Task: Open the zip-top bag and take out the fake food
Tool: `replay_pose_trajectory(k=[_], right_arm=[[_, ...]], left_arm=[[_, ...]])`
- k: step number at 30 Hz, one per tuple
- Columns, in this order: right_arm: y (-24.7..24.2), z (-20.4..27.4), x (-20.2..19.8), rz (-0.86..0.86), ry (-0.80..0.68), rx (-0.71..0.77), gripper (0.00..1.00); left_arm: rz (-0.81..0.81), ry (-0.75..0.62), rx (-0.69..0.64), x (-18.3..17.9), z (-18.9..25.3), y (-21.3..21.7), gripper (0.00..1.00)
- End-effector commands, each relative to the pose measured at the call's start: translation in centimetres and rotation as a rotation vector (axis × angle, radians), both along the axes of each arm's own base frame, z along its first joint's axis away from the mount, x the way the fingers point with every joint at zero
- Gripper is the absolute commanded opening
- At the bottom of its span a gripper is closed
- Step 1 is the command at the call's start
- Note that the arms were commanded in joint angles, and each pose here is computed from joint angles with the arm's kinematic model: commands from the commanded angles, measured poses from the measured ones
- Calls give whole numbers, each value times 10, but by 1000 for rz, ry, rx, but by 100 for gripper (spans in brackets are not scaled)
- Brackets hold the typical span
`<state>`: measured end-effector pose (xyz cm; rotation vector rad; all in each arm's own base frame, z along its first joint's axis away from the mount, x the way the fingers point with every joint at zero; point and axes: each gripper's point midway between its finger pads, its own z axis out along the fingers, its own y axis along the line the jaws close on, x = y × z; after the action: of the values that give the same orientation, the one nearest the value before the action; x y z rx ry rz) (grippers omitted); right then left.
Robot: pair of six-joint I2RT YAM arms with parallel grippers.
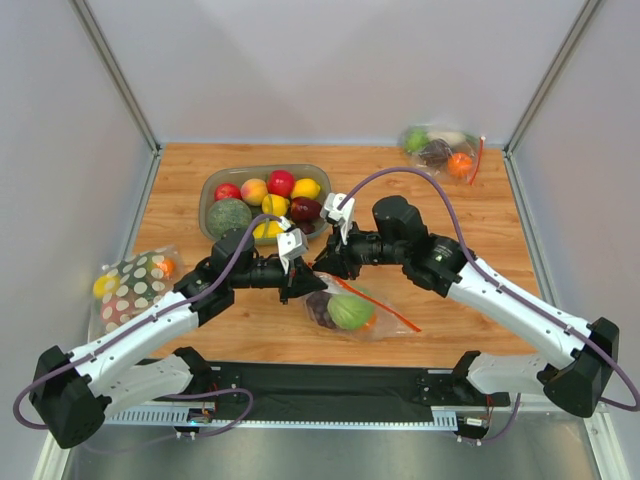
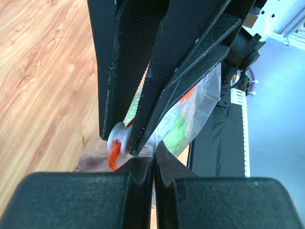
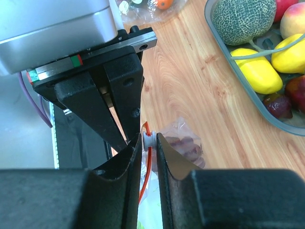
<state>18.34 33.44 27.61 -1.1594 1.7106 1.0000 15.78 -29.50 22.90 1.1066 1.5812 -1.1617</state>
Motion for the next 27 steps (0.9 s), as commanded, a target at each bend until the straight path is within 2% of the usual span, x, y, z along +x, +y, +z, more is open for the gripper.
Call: replay_pose_trajectory(k=[1, 11, 16, 20, 27], right_arm=[[2, 7, -4, 31, -13, 1, 20], [3, 16, -7, 52, -35, 41, 15], [5, 21, -10, 70, -51, 71, 0], [1, 24, -10, 58, -77, 82, 0], [-12, 15, -5, 0, -97, 30, 0]], left_arm=[[-4, -104, -76, 4, 33, -3, 0], [-14, -102, -79, 3, 34, -4, 0], [-9, -103, -79, 3, 34, -3, 0], [12, -104, -70, 6, 32, -2, 0], [148, -140, -53, 24, 34, 10, 0]])
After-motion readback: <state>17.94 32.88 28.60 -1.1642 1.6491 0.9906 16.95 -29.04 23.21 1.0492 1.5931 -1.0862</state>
